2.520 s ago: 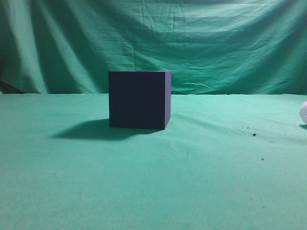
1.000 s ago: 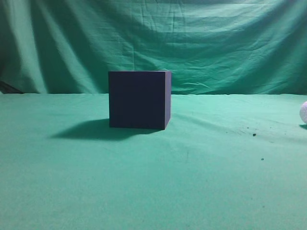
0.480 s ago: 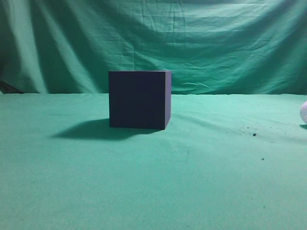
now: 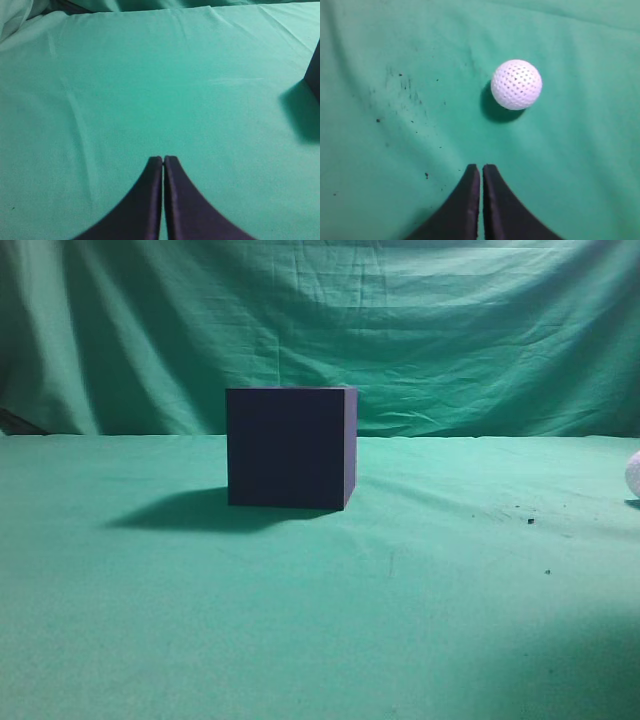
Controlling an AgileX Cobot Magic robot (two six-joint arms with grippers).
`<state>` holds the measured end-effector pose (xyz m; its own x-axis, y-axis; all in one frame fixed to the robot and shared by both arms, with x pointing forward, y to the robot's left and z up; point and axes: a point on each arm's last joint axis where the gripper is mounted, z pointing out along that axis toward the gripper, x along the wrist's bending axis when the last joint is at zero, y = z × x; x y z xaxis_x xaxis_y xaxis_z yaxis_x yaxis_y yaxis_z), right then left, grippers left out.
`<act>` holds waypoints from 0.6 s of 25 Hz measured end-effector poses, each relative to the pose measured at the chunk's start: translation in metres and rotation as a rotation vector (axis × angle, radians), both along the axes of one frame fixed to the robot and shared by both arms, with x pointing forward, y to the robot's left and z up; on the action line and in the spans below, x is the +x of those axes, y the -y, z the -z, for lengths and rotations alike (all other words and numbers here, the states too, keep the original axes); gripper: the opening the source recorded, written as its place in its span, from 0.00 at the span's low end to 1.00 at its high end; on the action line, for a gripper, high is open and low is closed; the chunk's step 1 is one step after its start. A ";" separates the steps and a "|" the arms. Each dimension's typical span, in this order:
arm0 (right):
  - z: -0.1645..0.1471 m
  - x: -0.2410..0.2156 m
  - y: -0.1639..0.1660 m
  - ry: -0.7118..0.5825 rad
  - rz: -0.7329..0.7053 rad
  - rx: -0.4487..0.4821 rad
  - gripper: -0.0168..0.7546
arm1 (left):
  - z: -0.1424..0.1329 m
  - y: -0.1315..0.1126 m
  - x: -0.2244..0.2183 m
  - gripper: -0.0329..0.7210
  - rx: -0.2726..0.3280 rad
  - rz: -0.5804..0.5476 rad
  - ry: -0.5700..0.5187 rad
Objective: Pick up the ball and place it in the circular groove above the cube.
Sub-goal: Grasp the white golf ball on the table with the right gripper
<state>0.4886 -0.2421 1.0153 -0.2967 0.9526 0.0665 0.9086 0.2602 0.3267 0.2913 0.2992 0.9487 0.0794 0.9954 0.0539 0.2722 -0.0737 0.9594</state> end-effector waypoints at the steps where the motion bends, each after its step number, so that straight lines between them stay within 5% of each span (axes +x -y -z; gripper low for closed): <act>1: 0.004 0.004 -0.005 -0.009 -0.015 -0.020 0.02 | 0.000 0.000 0.000 0.04 0.000 0.000 0.000; 6: 0.017 0.025 -0.007 -0.003 -0.032 -0.107 0.09 | 0.000 0.000 0.000 0.04 0.000 0.000 0.000; 12: 0.033 0.042 -0.009 0.026 0.022 -0.103 0.64 | 0.000 0.000 0.000 0.04 0.000 0.000 0.000; 15: 0.044 0.050 -0.010 0.029 0.073 -0.096 0.82 | 0.000 0.000 0.000 0.04 0.000 0.000 0.000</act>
<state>0.5381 -0.2320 0.9709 -0.2268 0.9734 -0.0336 0.9168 0.2250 0.3301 0.2913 0.2992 0.9487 0.0794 0.9954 0.0539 0.2722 -0.0737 0.9594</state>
